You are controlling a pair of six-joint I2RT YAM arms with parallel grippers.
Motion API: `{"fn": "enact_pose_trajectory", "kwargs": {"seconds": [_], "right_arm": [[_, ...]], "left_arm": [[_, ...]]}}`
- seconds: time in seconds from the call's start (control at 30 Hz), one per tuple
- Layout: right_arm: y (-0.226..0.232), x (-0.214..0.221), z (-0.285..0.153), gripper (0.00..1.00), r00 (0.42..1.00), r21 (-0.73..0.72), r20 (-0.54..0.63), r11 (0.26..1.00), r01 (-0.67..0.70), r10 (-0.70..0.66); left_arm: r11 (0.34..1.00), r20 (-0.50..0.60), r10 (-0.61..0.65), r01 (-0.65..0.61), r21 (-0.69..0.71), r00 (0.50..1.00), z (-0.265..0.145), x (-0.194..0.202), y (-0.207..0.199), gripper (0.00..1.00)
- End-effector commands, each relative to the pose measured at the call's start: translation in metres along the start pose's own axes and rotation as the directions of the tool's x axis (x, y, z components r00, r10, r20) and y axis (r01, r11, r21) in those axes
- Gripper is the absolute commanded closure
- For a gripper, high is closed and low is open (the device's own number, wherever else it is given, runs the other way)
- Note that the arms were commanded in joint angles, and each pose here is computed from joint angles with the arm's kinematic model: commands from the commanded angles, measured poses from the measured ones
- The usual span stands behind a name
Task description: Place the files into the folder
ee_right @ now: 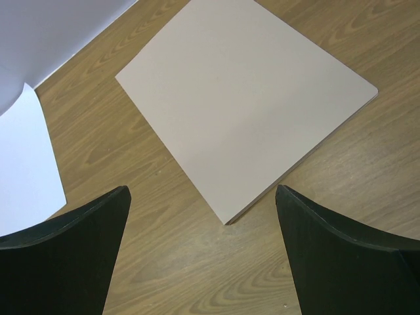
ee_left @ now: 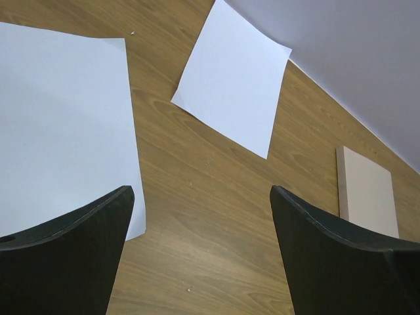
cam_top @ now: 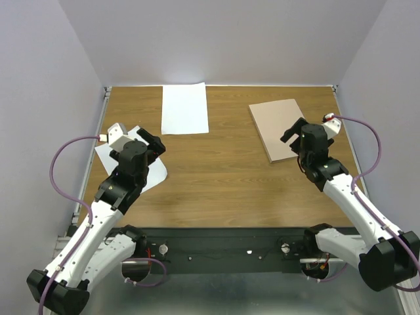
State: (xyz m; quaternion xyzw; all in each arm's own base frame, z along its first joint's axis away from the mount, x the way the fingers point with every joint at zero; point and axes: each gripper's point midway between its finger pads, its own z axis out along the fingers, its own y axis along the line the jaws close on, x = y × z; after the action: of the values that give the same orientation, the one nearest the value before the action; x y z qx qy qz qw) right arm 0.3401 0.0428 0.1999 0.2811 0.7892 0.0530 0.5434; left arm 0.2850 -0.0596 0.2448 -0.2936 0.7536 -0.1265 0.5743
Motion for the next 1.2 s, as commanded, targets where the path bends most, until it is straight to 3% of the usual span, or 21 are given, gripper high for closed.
{"fn": "enact_pose_trajectory", "kwargs": {"seconds": [0.0,0.27,0.37,0.6,0.63,0.67,1.0,1.17], "right_arm": [[-0.006,-0.005,-0.002,0.0,1.0,0.03,0.027,1.0,0.006,-0.007],[-0.004,0.004,0.012,0.0,0.997,0.053,-0.014,0.996,0.078,-0.077],[0.006,0.002,0.032,0.0,0.986,0.075,-0.04,0.984,0.163,-0.161],[0.027,-0.003,0.133,0.0,0.963,0.022,-0.191,0.98,0.198,-0.19],[0.02,0.014,0.155,0.0,0.943,0.022,-0.243,0.97,0.241,-0.229],[0.035,-0.002,0.168,0.0,0.95,-0.009,-0.217,0.973,0.229,-0.225],[-0.028,0.009,0.303,0.0,0.921,0.055,-0.302,0.961,0.272,-0.244],[-0.04,0.025,0.335,0.0,0.908,0.037,-0.35,0.965,0.261,-0.232]], "left_arm": [[0.999,0.043,-0.02,0.021,-0.03,0.999,0.001,-0.008,0.005,0.06],[1.0,0.022,-0.01,0.011,-0.012,1.0,0.007,0.002,0.002,0.06],[1.0,0.012,-0.002,0.002,0.0,1.0,0.011,0.005,-0.002,0.06],[0.999,-0.038,0.047,-0.046,0.028,0.998,0.027,0.02,-0.01,0.06],[0.998,-0.041,0.056,-0.055,0.021,0.998,0.029,0.022,-0.008,0.06],[0.998,-0.043,0.059,-0.058,0.022,0.997,0.031,0.023,-0.008,0.06],[0.996,-0.091,0.087,-0.084,0.036,0.992,0.055,0.038,-0.006,0.06],[0.994,-0.107,0.095,-0.089,0.063,0.99,0.064,0.041,-0.011,0.06]]}}
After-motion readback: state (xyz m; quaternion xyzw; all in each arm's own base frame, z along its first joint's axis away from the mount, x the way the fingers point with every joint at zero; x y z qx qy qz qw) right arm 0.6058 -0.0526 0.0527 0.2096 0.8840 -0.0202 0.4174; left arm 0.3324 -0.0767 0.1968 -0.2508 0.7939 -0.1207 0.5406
